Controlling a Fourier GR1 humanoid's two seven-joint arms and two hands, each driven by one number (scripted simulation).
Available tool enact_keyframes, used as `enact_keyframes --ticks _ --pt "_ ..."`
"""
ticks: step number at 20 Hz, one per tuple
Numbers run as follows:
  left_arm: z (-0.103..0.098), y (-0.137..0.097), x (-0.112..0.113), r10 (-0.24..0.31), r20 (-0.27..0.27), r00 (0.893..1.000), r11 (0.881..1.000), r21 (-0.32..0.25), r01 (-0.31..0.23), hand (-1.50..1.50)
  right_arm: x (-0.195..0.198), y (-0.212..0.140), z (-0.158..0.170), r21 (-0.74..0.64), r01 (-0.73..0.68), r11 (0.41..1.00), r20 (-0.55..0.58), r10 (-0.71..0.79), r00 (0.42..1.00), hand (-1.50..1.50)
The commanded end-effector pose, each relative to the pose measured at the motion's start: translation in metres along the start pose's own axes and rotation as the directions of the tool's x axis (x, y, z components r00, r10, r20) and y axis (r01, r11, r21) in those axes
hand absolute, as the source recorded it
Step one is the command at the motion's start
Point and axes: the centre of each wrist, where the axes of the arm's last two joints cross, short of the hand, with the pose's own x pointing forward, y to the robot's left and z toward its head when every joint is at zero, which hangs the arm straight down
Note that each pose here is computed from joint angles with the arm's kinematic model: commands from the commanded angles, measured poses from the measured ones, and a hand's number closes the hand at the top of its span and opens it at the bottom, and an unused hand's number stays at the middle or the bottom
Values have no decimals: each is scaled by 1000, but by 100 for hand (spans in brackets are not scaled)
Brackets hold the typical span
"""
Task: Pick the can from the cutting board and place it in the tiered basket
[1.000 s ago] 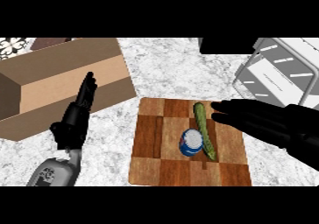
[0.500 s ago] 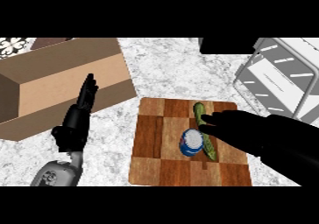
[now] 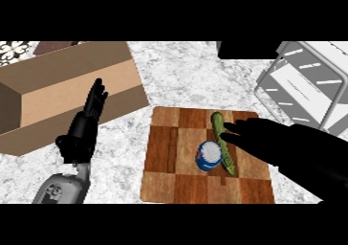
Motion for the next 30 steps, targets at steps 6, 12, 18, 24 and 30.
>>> enact_keyframes --ticks 6,12,18,24,30 --pt "14 9 5 2 -24 1000 1000 -3 -2 0 2 8 -4 51 -133 990 11 133 991 -150" --pt "5 -5 -7 -8 -34 999 1000 5 8 0 7 45 -20 -5 -194 981 48 194 980 -150" --pt "18 -17 3 -7 -32 999 1000 -15 6 0 -13 45 -36 -48 -177 983 -69 173 983 -150" --pt "-11 -6 4 -6 -33 999 1000 -4 6 0 -27 35 -55 -20 -153 988 -84 151 985 -150" --pt "-2 0 11 -5 -29 1000 1000 -2 4 0 -37 61 -82 24 -130 991 -35 131 991 -150"
